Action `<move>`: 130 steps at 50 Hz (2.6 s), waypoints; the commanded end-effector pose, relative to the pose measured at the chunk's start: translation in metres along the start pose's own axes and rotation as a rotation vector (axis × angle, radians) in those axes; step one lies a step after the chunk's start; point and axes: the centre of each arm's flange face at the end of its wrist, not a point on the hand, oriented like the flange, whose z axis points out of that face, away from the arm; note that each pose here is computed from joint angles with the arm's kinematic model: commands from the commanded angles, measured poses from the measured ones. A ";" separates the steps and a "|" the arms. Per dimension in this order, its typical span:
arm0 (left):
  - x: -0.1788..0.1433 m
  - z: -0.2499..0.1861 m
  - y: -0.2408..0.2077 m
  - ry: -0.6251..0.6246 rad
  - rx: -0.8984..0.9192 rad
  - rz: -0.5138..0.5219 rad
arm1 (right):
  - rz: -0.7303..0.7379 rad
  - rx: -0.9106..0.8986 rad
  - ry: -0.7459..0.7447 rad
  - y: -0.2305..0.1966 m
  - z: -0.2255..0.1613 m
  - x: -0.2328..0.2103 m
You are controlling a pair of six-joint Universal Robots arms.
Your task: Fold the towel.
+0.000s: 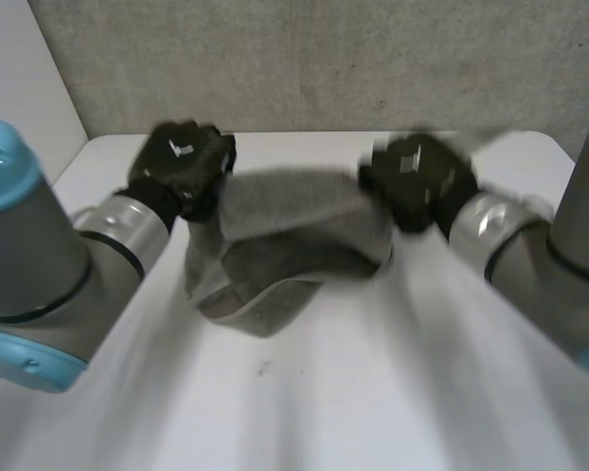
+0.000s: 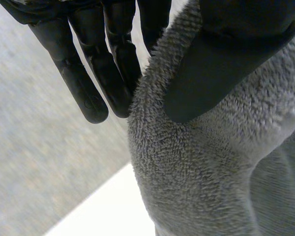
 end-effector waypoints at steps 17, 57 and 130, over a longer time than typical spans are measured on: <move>0.007 -0.001 0.037 0.022 -0.135 -0.016 | 0.174 -0.199 -0.023 0.034 -0.007 0.022; -0.042 0.003 0.124 0.019 -0.350 -0.123 | -0.035 -0.139 -0.012 0.133 0.047 0.039; -0.081 0.122 -0.032 -0.124 0.281 0.148 | -0.174 0.151 0.537 -0.037 0.058 0.170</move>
